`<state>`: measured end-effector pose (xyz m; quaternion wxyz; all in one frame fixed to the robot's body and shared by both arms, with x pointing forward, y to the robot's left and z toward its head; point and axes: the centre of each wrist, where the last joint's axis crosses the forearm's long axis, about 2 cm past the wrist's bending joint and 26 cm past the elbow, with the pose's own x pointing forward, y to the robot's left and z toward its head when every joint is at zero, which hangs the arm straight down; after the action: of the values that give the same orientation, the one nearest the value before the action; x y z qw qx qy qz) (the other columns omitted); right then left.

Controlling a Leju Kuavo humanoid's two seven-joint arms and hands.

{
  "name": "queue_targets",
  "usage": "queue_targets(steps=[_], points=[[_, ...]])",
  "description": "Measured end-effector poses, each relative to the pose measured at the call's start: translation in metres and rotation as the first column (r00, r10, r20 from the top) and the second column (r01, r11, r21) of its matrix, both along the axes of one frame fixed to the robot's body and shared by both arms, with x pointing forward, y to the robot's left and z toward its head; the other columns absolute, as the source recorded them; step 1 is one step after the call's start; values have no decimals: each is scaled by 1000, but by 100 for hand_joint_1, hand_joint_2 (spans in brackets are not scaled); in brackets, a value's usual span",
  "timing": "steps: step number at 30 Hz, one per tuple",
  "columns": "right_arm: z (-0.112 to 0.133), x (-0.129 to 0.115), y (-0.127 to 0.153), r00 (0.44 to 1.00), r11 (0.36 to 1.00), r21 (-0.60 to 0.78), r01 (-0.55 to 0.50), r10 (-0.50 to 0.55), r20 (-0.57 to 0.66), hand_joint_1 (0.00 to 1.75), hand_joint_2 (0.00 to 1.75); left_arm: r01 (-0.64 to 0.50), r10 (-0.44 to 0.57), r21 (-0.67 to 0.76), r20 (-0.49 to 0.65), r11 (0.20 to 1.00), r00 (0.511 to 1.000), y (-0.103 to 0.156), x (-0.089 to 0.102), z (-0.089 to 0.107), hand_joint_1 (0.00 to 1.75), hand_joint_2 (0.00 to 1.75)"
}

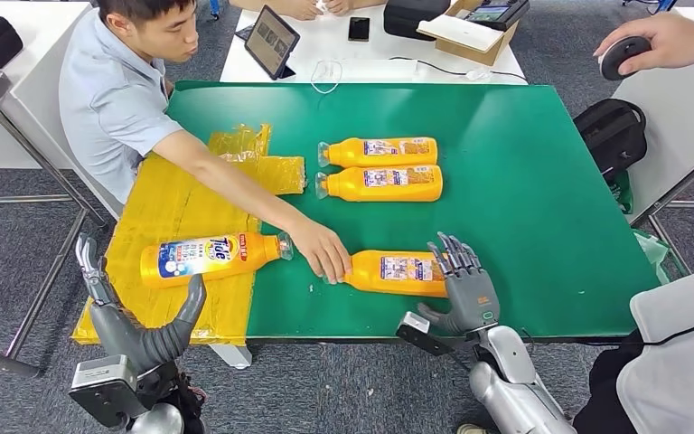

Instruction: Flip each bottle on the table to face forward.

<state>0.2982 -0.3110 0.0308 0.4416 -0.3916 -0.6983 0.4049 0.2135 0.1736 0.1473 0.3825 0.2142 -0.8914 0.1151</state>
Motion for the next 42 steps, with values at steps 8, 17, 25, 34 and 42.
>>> queue_targets(steps=[8,17,25,34,42], points=[[-8,10,-1,994,1000,-12,28,-29,-108,0,175,21,-21,-5,9,1000,1000,-6,-1,3,0,175],[4,37,0,970,991,-55,119,-128,-208,0,175,32,-35,58,46,998,998,-11,2,9,0,175],[19,61,3,893,986,-62,155,-167,-417,71,175,69,-70,25,52,997,996,-19,5,12,0,175],[29,75,5,840,995,-61,78,-99,-534,175,175,139,-140,28,46,990,989,-31,9,9,0,175],[29,74,9,869,998,-60,0,-30,-495,175,175,172,-175,51,50,984,983,-35,11,8,0,175]])
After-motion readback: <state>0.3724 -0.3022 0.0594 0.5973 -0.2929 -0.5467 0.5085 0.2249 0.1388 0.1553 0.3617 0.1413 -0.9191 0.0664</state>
